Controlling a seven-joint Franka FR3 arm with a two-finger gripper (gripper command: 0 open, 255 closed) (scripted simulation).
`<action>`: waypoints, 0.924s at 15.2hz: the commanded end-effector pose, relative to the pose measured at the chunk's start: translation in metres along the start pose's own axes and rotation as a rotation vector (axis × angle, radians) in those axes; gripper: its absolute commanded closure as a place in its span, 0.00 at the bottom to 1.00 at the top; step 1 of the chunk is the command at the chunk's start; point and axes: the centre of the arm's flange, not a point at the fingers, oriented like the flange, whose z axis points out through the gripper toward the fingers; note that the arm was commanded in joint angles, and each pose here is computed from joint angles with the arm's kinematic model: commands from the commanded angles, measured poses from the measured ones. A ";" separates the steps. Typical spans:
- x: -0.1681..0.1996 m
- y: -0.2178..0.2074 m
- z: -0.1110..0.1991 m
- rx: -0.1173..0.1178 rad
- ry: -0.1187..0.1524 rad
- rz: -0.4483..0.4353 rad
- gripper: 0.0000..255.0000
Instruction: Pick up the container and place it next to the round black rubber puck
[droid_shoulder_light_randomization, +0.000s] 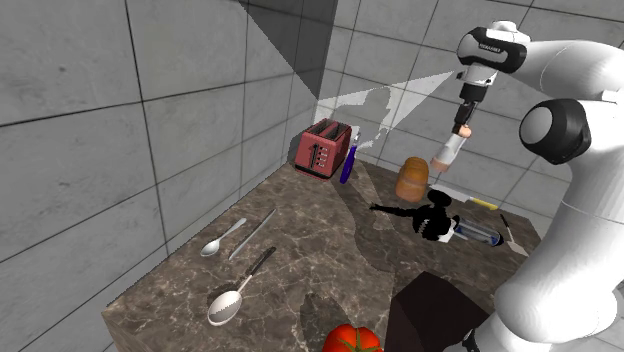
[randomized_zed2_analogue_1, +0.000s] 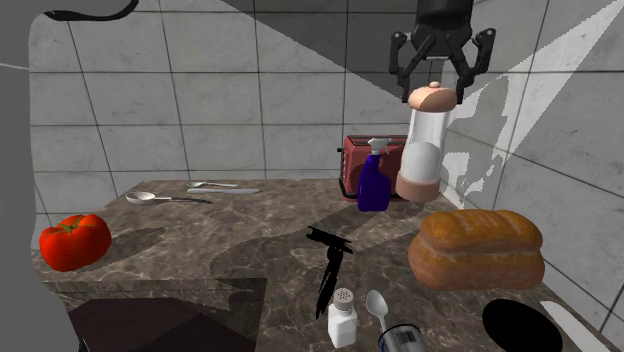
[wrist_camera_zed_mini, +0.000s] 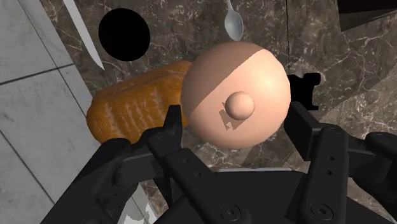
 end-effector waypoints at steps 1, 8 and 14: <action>0.001 -0.001 0.011 0.000 0.000 0.000 1.00; 0.004 -0.001 0.047 0.000 0.000 0.000 1.00; 0.007 -0.001 0.079 0.000 0.000 0.000 1.00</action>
